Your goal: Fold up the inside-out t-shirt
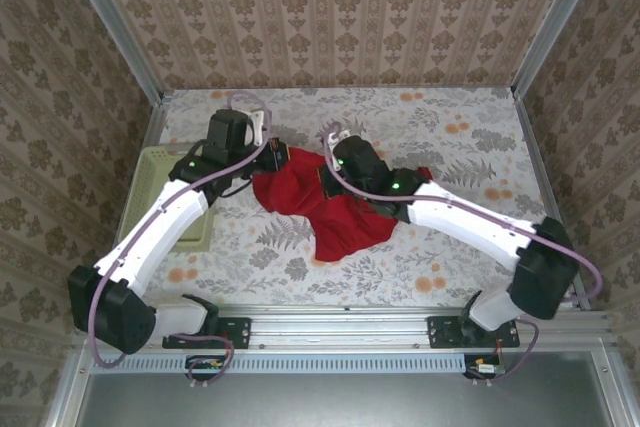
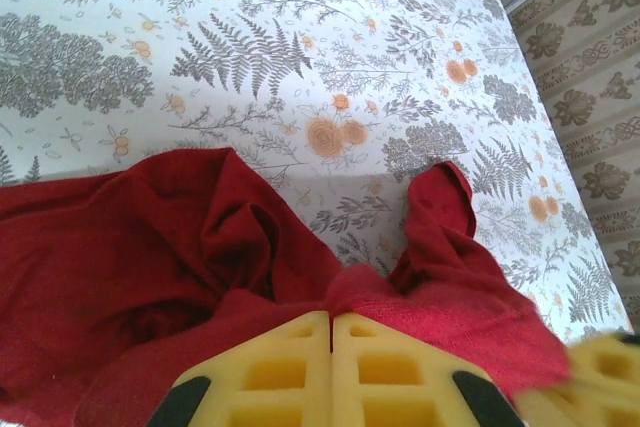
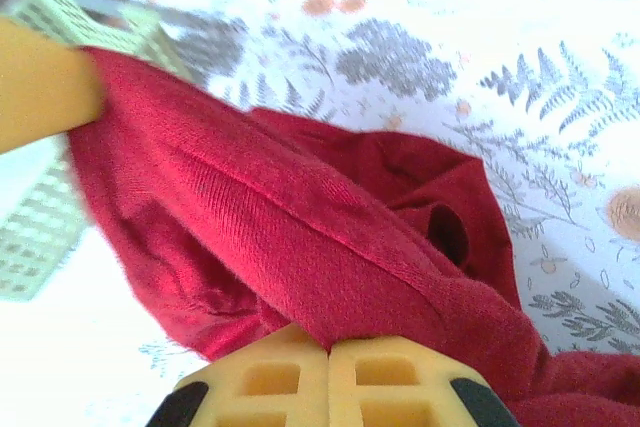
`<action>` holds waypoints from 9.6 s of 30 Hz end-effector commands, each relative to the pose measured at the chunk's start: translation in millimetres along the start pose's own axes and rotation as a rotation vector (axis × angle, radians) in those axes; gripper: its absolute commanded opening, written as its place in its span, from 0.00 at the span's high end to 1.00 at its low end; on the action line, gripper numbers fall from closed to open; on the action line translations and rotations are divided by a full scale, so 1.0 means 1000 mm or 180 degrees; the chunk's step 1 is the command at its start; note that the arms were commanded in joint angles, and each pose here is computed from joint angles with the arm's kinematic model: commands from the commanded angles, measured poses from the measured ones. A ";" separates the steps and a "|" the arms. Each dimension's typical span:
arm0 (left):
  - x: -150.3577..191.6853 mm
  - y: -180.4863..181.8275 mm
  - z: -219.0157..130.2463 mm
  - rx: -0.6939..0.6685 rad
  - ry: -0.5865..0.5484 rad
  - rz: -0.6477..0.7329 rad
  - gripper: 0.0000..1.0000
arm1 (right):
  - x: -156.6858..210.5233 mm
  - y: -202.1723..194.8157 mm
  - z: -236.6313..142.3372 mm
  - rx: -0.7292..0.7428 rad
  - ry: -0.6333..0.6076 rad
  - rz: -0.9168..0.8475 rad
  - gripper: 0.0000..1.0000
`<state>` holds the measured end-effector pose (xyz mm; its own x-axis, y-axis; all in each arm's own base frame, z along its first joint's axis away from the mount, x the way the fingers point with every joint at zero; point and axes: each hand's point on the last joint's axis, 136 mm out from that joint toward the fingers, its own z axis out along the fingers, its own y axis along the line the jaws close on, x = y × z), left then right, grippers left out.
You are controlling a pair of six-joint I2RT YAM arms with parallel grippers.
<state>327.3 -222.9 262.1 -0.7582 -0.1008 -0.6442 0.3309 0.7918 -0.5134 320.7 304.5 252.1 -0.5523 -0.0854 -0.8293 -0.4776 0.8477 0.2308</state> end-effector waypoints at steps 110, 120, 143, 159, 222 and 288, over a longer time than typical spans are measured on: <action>0.110 0.013 0.076 0.0162 0.0330 0.0435 1.00 | 0.108 -0.087 0.017 0.0526 0.0994 0.0222 0.71; 0.105 -0.006 0.085 0.0436 0.0382 0.0350 1.00 | 0.074 -0.042 -0.028 0.0056 0.0564 0.0497 0.62; 0.099 -0.012 0.078 0.0473 0.0332 0.0356 1.00 | 0.114 -0.051 0.034 0.0618 0.0590 0.1410 0.62; 0.072 -0.010 0.080 0.0285 0.0331 0.0358 1.00 | 0.106 -0.035 0.016 0.0428 0.0537 0.0620 1.00; 0.107 -0.009 0.119 0.0028 0.1161 0.0357 1.00 | 0.089 -0.050 -0.048 0.0516 0.0527 0.0542 1.00; -0.040 -0.146 -0.152 -0.0041 -0.1442 0.2275 1.00 | -0.070 -0.130 -0.265 0.0972 -0.1630 0.1213 1.00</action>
<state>196.3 -221.4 510.6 0.0216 -0.0125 -0.9997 0.6787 0.7344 0.0055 235.8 67.9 460.0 -0.1298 0.5171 -0.8460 -0.1559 0.8320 0.5325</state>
